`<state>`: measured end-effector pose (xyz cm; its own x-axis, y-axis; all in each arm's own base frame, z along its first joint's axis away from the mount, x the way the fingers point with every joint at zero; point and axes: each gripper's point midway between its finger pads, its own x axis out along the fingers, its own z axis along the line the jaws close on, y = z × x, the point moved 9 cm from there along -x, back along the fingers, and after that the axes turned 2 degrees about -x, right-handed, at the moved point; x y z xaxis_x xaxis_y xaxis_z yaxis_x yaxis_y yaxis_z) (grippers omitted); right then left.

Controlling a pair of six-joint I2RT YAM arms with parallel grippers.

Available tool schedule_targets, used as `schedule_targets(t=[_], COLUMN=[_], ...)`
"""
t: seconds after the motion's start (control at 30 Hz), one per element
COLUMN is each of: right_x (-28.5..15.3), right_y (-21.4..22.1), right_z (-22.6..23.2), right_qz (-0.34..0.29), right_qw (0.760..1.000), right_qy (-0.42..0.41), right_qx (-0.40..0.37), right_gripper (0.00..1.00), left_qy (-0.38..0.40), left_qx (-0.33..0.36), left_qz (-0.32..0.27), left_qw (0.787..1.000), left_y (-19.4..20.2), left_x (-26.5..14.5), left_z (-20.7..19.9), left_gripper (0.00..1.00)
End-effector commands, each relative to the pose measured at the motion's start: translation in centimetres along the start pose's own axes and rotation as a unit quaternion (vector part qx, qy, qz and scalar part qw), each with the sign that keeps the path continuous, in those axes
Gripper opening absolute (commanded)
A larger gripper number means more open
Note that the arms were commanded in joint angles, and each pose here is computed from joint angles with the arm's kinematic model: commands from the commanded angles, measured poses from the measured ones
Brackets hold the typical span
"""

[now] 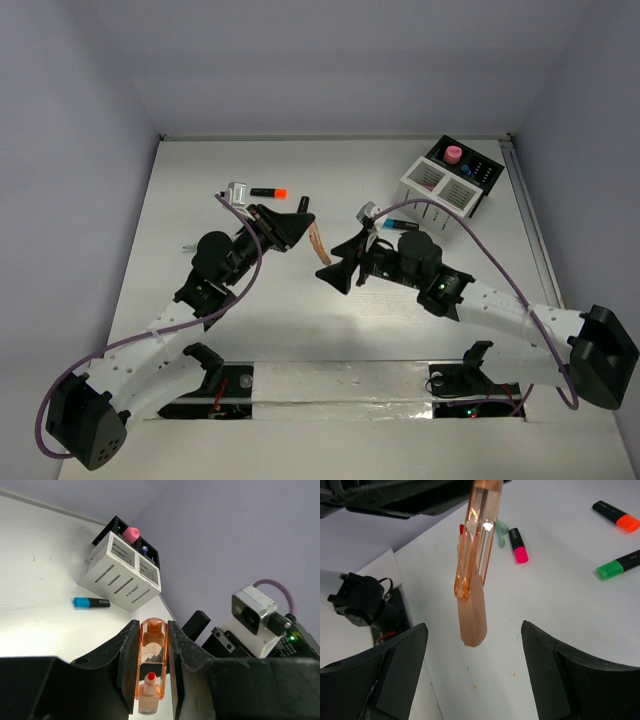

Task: Sort the stationery into containers
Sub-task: Close the pen cap on the pen.

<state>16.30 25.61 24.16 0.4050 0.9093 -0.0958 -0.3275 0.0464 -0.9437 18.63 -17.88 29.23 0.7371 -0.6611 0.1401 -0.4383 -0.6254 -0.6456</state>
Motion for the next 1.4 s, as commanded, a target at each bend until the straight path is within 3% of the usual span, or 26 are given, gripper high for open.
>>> schedule_targets(t=[0.0,0.43,0.67,0.97,1.37], right_x=[1.4,2.7,2.3,2.6,2.5], right_y=[-2.2,-2.0,-2.0,-1.8,-2.3], right_z=[0.4,0.1,0.0,0.3,0.6], right_qz=[-0.032,-0.022,-0.028,-0.035,-0.054], right_qw=[0.998,0.995,0.993,0.994,0.992], right_qy=[0.027,0.083,0.099,0.095,0.109], right_qx=[-0.044,-0.057,-0.054,-0.027,0.023], right_gripper=[0.81,0.63,0.40,0.20,0.12], left_qy=[0.016,0.002,-0.001,-0.001,0.002], left_qx=[-0.007,-0.010,-0.008,-0.016,-0.025], left_qz=[-0.021,-0.028,-0.029,-0.042,-0.055], left_qw=[1.000,1.000,1.000,0.999,0.998], left_y=[-0.4,-0.5,-0.5,-0.3,0.4], left_x=[0.0,-0.3,-0.3,-0.4,-0.5], left_z=[-0.5,-0.3,-0.2,0.2,1.0], left_gripper=[0.00,0.00,0.00,0.00,0.00])
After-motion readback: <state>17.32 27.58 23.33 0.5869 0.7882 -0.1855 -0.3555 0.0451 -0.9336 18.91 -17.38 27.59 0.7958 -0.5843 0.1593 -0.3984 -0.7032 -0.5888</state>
